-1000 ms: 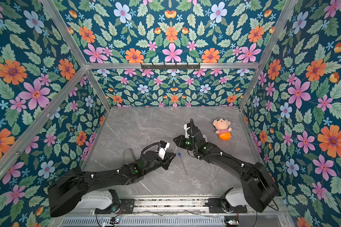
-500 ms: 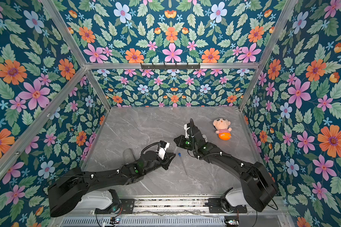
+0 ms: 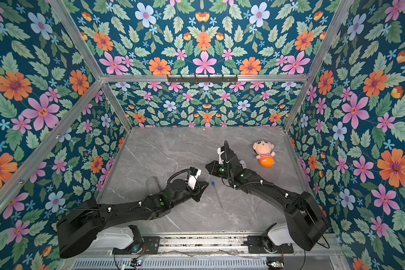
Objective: Remove stoppers from test tubes
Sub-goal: Open the stopper on the test tube.
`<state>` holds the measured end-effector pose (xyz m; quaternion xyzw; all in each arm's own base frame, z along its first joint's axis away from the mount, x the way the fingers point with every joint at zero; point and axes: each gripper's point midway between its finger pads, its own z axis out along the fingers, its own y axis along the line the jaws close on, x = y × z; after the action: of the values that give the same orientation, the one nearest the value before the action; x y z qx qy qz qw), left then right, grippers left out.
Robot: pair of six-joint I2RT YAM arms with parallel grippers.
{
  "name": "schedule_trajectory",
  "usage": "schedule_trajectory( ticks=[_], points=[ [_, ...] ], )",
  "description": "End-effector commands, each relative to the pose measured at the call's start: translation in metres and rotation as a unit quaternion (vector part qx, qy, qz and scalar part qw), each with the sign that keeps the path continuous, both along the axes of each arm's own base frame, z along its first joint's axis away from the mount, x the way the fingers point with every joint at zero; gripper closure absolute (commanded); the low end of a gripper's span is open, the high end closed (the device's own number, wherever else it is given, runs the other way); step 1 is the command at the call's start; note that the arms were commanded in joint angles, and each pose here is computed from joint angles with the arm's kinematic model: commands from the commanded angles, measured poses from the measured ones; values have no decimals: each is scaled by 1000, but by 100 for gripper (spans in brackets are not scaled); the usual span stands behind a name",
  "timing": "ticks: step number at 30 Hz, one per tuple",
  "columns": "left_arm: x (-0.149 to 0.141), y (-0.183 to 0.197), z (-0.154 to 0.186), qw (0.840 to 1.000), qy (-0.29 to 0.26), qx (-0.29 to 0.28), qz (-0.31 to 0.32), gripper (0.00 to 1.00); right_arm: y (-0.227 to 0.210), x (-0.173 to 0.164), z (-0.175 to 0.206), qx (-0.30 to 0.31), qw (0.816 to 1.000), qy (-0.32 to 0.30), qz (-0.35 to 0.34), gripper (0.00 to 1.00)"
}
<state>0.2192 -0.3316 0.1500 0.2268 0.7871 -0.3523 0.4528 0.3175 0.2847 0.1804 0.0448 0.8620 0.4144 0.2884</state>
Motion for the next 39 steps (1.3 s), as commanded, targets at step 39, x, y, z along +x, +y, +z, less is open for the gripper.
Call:
schedule_trajectory(
  ticks=[39],
  points=[
    [-1,6,8,1000,-2,0,6,89,-24,10,-6,-85,995,-33,-38,100]
  ],
)
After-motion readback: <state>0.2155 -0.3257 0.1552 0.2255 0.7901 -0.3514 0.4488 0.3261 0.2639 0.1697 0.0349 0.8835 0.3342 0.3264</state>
